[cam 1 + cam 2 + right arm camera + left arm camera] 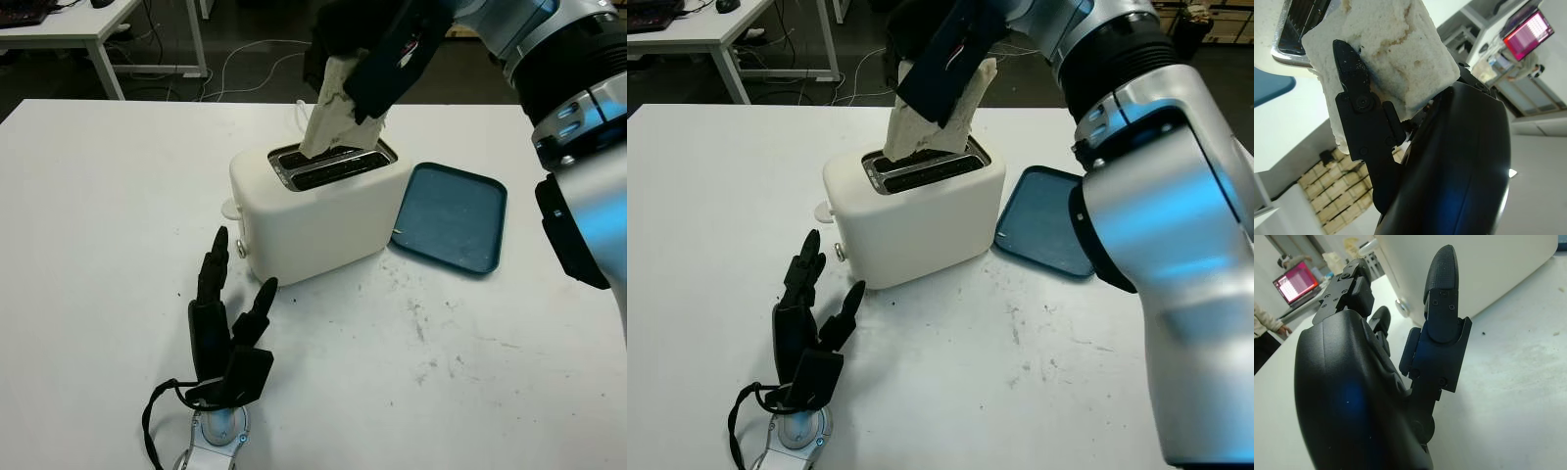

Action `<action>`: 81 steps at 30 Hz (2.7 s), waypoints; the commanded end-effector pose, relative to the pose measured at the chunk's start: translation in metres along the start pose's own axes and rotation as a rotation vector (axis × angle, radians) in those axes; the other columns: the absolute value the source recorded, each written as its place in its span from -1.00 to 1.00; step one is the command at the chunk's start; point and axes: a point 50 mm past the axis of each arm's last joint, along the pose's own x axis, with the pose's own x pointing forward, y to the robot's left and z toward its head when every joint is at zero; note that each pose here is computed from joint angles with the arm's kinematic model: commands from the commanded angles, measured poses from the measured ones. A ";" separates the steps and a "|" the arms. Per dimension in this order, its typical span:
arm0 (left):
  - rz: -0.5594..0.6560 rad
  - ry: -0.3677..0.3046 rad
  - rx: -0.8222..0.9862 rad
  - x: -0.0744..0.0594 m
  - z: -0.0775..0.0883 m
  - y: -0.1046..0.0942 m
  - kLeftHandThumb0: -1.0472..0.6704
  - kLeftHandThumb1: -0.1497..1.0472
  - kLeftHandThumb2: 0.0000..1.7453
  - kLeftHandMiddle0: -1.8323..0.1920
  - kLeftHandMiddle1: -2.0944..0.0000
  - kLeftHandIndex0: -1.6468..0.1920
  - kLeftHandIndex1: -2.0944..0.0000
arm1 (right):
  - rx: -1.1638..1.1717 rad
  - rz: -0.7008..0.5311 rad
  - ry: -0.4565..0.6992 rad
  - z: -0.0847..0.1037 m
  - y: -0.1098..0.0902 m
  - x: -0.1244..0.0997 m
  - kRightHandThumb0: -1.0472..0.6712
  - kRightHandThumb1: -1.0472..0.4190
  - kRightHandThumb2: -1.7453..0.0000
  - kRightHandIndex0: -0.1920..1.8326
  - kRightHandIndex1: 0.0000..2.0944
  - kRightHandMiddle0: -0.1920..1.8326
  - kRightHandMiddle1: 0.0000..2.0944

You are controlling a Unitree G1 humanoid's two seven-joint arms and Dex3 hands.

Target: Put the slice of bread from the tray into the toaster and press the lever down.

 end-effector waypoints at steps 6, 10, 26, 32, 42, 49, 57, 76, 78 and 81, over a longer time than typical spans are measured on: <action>0.028 -0.002 -0.049 -0.003 0.004 -0.009 -0.48 0.79 -0.63 0.73 0.51 0.52 0.99 | 0.028 0.028 0.028 -0.003 0.015 0.011 -0.15 -0.78 1.00 0.13 0.67 0.02 0.67; 0.025 0.001 -0.053 -0.003 0.004 -0.009 -0.49 0.79 -0.62 0.74 0.52 0.53 0.99 | 0.050 0.042 0.026 -0.004 0.023 0.015 -0.15 -0.79 0.99 0.09 0.67 0.02 0.67; 0.031 -0.002 -0.055 -0.004 0.003 -0.011 -0.48 0.79 -0.63 0.74 0.52 0.53 1.00 | 0.063 0.071 0.022 -0.005 0.039 0.025 -0.19 -0.78 1.00 0.11 0.66 0.01 0.67; 0.037 -0.003 -0.067 -0.004 0.004 -0.012 -0.48 0.79 -0.63 0.74 0.52 0.53 1.00 | 0.050 0.094 0.040 -0.003 0.046 0.031 -0.20 -0.78 1.00 0.07 0.66 0.03 0.67; 0.036 -0.006 -0.063 -0.006 0.003 -0.012 -0.48 0.79 -0.61 0.74 0.51 0.53 0.99 | 0.025 0.117 0.033 0.000 0.053 0.036 -0.21 -0.77 1.00 0.04 0.66 0.00 0.65; 0.042 -0.005 -0.056 -0.005 0.003 -0.013 -0.49 0.79 -0.63 0.73 0.51 0.52 0.99 | 0.034 0.061 0.012 0.002 0.052 0.037 -0.42 -0.82 0.97 0.11 0.62 0.03 0.55; 0.038 -0.005 -0.055 -0.005 0.003 -0.013 -0.49 0.79 -0.62 0.73 0.51 0.52 0.99 | 0.060 0.024 -0.021 0.003 0.045 0.033 -0.90 -0.73 1.00 -0.74 0.22 -0.23 -0.63; 0.039 -0.005 -0.056 -0.004 0.003 -0.011 -0.48 0.79 -0.63 0.73 0.52 0.52 1.00 | 0.117 -0.159 0.006 -0.011 0.007 0.005 -0.81 -0.57 0.99 -0.78 -0.52 -0.41 -0.98; 0.036 -0.004 -0.053 -0.005 0.003 -0.010 -0.48 0.79 -0.63 0.73 0.52 0.52 1.00 | 0.175 -0.252 -0.021 -0.018 0.007 -0.003 -0.86 -0.59 0.99 -0.73 -0.47 -0.38 -0.97; 0.031 -0.007 -0.037 -0.005 0.003 -0.007 -0.49 0.79 -0.62 0.73 0.52 0.52 1.00 | 0.308 -0.441 -0.073 -0.035 0.012 -0.019 -0.90 -0.65 0.98 -0.58 -0.41 -0.29 -0.94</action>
